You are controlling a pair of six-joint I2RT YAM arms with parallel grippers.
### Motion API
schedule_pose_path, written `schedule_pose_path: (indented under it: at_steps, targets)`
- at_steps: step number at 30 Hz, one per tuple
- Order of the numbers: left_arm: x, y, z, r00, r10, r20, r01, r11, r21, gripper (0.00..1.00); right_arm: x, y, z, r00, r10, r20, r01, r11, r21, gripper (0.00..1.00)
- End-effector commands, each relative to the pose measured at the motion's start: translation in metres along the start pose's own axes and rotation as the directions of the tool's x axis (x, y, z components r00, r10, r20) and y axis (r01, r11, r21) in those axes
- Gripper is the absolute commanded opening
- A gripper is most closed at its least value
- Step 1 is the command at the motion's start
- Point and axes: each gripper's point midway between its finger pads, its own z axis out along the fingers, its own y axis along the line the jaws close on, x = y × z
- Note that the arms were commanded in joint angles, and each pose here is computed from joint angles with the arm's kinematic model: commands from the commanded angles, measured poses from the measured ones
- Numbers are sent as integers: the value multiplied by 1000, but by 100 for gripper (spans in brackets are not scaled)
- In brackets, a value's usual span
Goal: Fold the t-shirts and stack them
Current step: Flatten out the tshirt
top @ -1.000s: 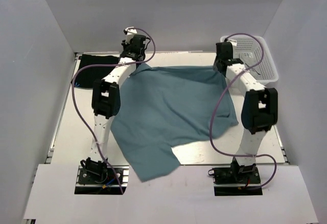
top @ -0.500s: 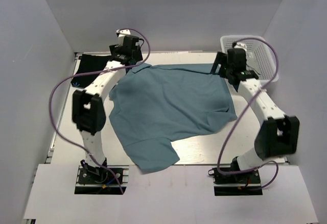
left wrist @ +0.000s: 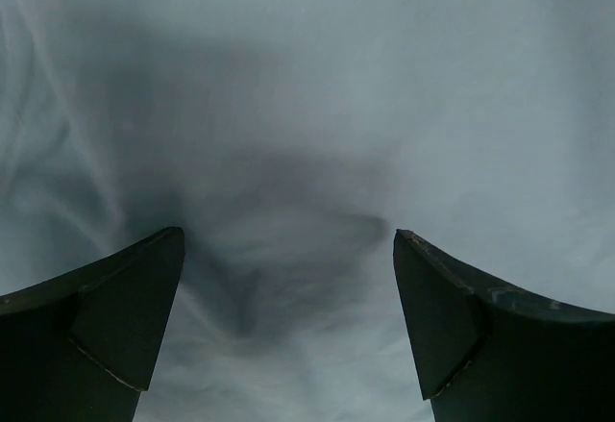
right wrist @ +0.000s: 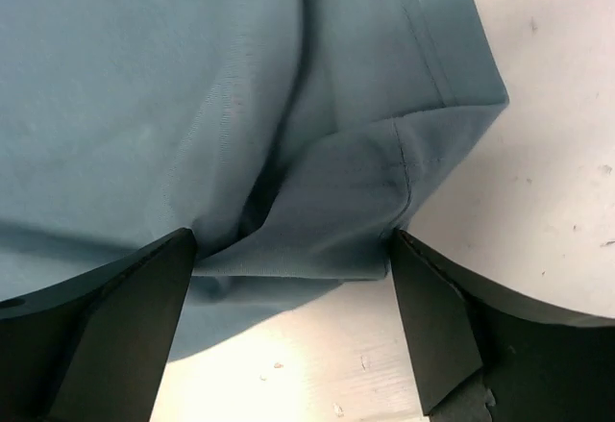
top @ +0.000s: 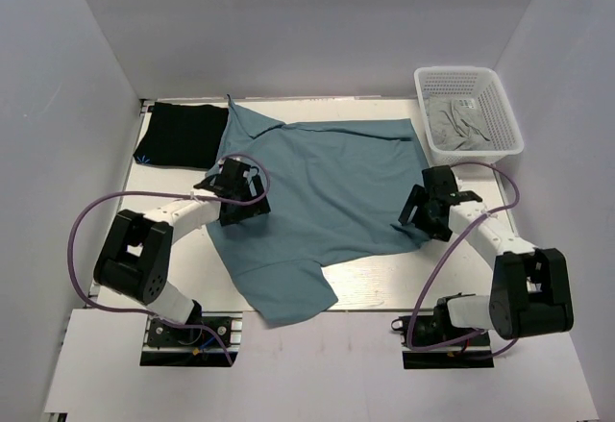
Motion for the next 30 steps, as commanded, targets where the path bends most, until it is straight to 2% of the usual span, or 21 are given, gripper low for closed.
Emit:
schedule_pose_path:
  at_steps: [1, 3, 5, 6, 7, 8, 11, 15, 17, 19, 20, 21, 22, 24, 25, 28, 29, 30]
  targets:
    - [-5, -8, -9, 998, -45, 53, 43, 998, 50, 100, -5, 10, -1, 998, 51, 28, -50, 997, -58, 87]
    - [13, 4, -3, 999, -53, 12, 53, 998, 19, 100, -5, 6, 4, 998, 52, 25, -51, 998, -32, 86]
    - [26, 12, 4, 998, -61, -11, 61, 998, 1, 100, -1, 4, 12, 999, 52, -1, -52, 999, -12, 75]
    - [26, 11, 7, 998, -61, -11, 61, 998, 1, 100, -4, 8, 12, 999, 49, -1, -49, 999, -19, 39]
    - [30, 14, 8, 997, -69, -20, 69, 998, -6, 100, -2, 10, 13, 999, 46, -12, -46, 999, -25, 17]
    - [32, 17, 10, 997, -68, -20, 68, 997, -22, 100, -2, 12, 11, 999, 44, -18, -45, 998, -36, 0]
    - [31, 21, 10, 997, -76, -13, 76, 996, -46, 100, -13, 17, -15, 999, 38, 1, -38, 997, -61, 0]
    - [26, 26, 4, 997, -77, 23, 78, 995, -60, 100, -3, -2, -61, 998, 41, -42, -41, 999, 6, 0]
    - [22, 25, 1, 995, -87, 42, 90, 994, -61, 100, -5, -14, -83, 997, 80, -6, -80, 996, 45, 0]
    - [23, 33, -2, 996, -83, 45, 87, 992, -96, 100, -11, -17, -101, 994, 101, 51, -102, 994, 23, 0]
    - [20, 33, -7, 995, -82, 50, 87, 991, -104, 100, -8, -20, -104, 994, 101, 43, -102, 994, 32, 2]
    - [21, 36, -7, 995, -91, 49, 96, 988, -119, 100, -8, -22, -108, 992, 108, 57, -110, 993, 33, 6]
    - [14, 34, -13, 993, -93, 71, 100, 989, -112, 100, -12, -32, -108, 989, 116, 90, -123, 990, 76, 19]
    - [14, 39, -17, 992, -98, 80, 109, 985, -137, 100, -9, -51, -106, 987, 124, 101, -141, 973, 184, 20]
    - [14, 43, -17, 991, -106, 83, 118, 981, -154, 100, -9, -60, -105, 985, 130, 115, -154, 961, 229, 29]
    - [14, 52, -20, 989, -116, 94, 132, 973, -192, 100, -4, -75, -100, 985, 135, 104, -162, 932, 324, 47]
    - [15, 54, -20, 987, -128, 96, 145, 968, -203, 100, -7, -78, -102, 985, 129, 117, -162, 925, 345, 63]
    - [16, 59, -21, 987, -133, 88, 149, 965, -217, 100, -5, -83, -102, 986, 126, 113, -160, 913, 375, 72]
